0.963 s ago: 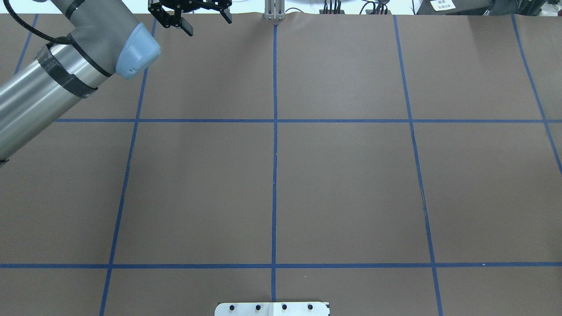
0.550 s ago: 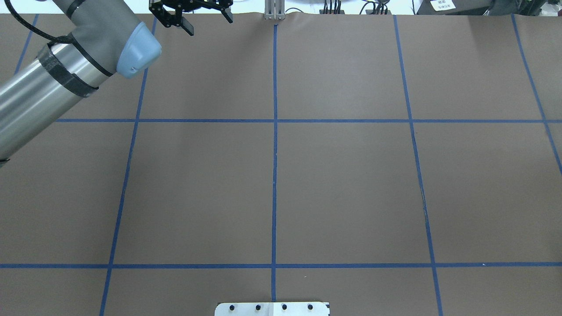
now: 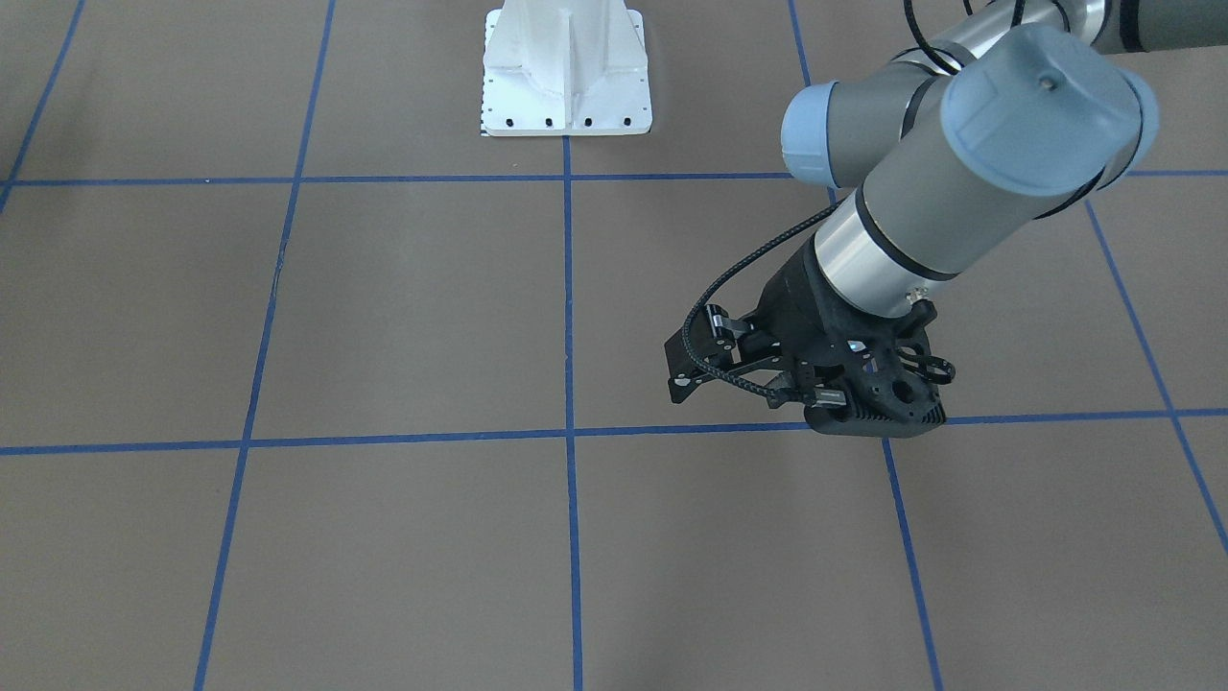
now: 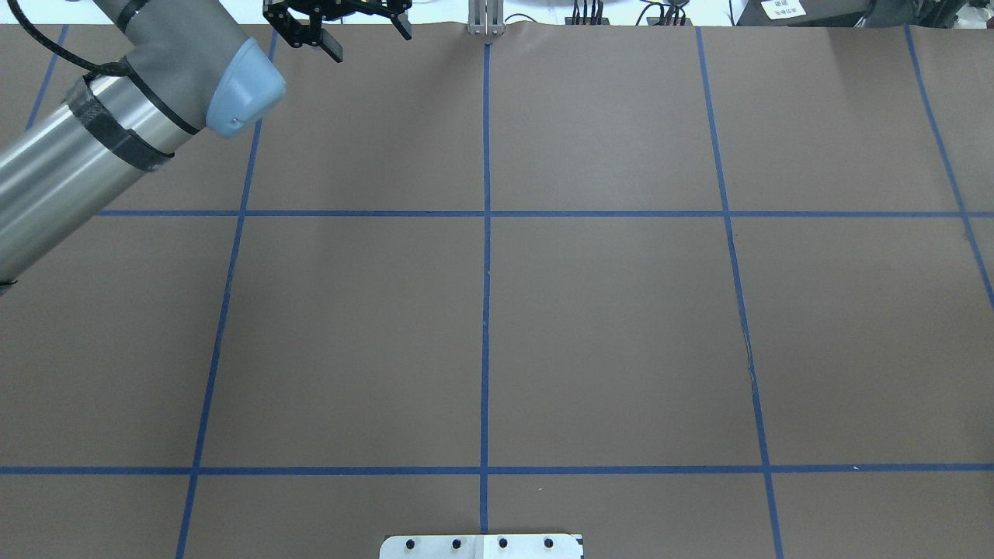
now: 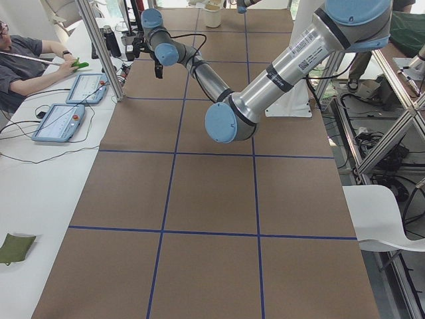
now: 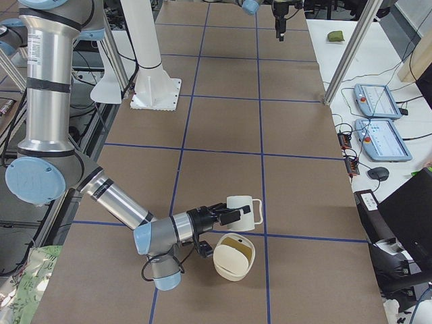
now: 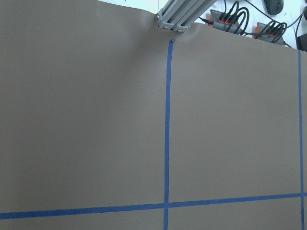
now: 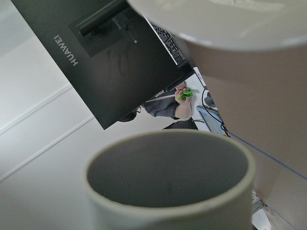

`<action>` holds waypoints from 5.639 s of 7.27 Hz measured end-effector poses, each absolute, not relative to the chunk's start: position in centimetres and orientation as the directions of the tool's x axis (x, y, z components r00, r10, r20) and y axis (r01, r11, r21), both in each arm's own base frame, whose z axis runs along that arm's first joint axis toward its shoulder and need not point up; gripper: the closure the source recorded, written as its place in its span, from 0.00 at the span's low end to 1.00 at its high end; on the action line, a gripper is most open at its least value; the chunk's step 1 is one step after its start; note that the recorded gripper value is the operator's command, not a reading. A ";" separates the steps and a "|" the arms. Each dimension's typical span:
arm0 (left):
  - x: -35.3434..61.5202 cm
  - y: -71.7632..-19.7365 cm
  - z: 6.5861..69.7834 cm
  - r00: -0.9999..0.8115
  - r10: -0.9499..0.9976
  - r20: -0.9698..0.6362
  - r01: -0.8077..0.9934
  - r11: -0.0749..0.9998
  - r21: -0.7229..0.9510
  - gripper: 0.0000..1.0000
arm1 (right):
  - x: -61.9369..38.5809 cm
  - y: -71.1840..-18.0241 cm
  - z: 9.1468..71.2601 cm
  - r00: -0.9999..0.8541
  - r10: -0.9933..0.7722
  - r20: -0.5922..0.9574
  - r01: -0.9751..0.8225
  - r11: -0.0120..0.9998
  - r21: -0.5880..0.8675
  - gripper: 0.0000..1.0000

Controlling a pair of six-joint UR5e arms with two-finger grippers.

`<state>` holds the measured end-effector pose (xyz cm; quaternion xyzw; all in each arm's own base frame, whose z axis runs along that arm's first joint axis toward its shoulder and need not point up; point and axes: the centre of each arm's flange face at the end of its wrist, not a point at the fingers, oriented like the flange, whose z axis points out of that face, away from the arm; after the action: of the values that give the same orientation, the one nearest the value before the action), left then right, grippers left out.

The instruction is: Left arm hands cup to right arm to dump lemon

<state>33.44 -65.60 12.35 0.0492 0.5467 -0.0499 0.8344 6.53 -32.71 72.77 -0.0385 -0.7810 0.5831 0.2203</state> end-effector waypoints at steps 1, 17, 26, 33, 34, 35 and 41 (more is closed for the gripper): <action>33.5 -65.6 12.4 0.397 -0.030 -0.917 0.136 0.990 0.027 0.00 | 6.2 -32.6 72.5 -0.855 0.292 0.428 -0.306 0.382 -0.872 0.91; 34.5 -65.2 14.6 0.412 -0.026 -0.911 0.117 0.993 0.025 0.00 | -6.2 -57.8 48.7 0.698 -0.228 0.678 -0.499 0.525 0.690 0.95; 33.6 -65.5 12.0 0.348 -0.124 -0.929 0.173 0.983 -0.066 0.00 | -40.9 -53.9 23.0 0.927 -0.244 0.285 -0.166 0.415 0.895 0.95; 36.3 -62.6 8.2 0.234 -0.144 -0.962 0.152 0.982 -0.110 0.04 | -50.4 -45.0 17.0 0.937 -0.225 0.266 -0.194 0.296 0.935 0.93; 37.3 -61.8 8.0 0.230 -0.131 -0.964 0.128 0.986 -0.103 0.07 | -50.6 -45.0 16.8 0.937 -0.226 0.266 -0.194 0.295 0.935 0.93; 38.3 -61.0 7.8 0.226 -0.119 -0.967 0.108 0.989 -0.097 0.09 | -50.7 -45.0 16.6 0.937 -0.226 0.267 -0.196 0.294 0.935 0.93; 40.7 -59.6 7.3 0.226 -0.100 -0.969 0.069 0.994 -0.087 0.37 | -50.7 -45.0 16.0 0.934 -0.227 0.275 -0.205 0.289 0.935 0.94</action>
<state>40.68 -59.58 7.28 -0.0127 0.6198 -0.0541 0.7828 -50.65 -44.99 15.97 0.5960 -0.1811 -0.0069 0.7823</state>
